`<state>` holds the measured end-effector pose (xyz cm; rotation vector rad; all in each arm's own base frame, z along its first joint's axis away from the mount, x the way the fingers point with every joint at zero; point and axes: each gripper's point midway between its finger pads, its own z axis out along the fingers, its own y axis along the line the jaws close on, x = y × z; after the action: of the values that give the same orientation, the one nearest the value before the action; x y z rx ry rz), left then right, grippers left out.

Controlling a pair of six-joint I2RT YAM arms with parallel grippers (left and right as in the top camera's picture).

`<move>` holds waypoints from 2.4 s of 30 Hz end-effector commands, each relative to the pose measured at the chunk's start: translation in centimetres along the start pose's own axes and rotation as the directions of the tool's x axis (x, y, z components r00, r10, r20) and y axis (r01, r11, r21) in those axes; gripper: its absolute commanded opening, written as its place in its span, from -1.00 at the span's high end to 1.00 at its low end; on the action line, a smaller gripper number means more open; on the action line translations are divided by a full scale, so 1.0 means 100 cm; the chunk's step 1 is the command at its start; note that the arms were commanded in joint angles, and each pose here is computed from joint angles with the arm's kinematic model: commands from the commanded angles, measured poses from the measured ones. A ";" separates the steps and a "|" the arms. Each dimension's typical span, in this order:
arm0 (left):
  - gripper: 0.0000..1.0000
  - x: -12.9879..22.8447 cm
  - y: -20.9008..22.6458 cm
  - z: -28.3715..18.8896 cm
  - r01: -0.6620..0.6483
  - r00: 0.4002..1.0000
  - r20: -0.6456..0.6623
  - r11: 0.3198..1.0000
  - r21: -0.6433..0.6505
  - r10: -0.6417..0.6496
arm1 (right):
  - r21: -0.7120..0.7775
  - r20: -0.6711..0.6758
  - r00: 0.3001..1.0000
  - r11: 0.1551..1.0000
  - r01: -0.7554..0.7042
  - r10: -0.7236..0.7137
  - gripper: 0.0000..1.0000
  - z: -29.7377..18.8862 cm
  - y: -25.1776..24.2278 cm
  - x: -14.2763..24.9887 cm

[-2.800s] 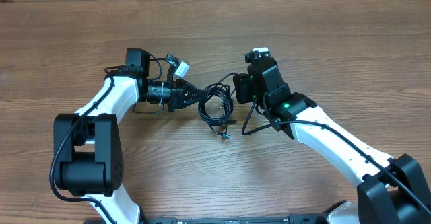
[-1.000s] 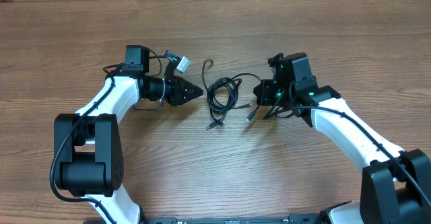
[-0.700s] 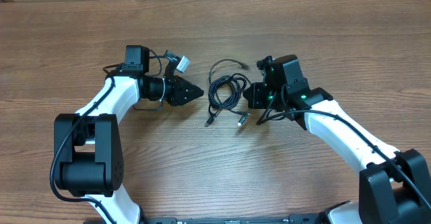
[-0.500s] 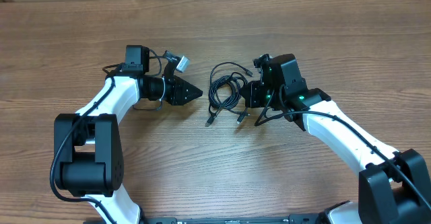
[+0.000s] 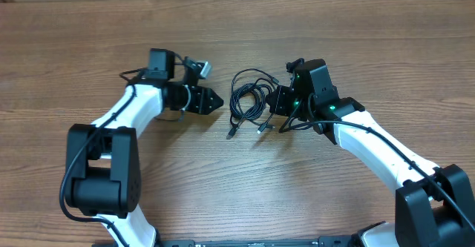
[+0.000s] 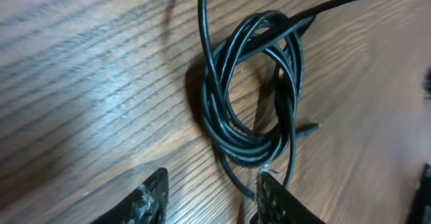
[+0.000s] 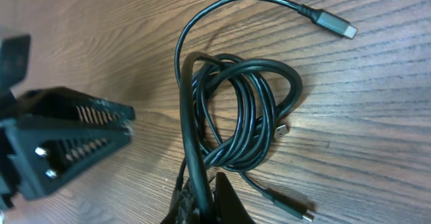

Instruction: Untangle cables

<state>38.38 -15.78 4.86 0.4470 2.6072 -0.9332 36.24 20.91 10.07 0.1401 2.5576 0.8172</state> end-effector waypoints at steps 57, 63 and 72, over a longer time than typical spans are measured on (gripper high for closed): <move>0.91 -0.010 -0.077 -0.050 -0.425 0.904 0.030 0.904 -0.049 0.427 | -0.279 -0.059 0.985 0.951 0.138 -0.160 0.06 -0.043 0.059 0.010; 0.91 -0.008 -0.096 -0.051 -0.463 0.886 0.070 0.885 0.051 0.459 | -0.268 -0.103 0.990 0.962 0.061 -0.092 -0.27 -0.041 0.060 0.017; 0.91 -0.003 -0.118 -0.051 -0.493 0.870 0.120 0.850 0.184 0.478 | 0.113 -0.058 0.998 0.994 -0.009 0.016 -0.08 -0.022 0.007 0.030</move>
<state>34.34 -19.59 13.86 0.9863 2.2727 -0.8660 30.33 23.17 11.32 0.0236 2.7018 0.9182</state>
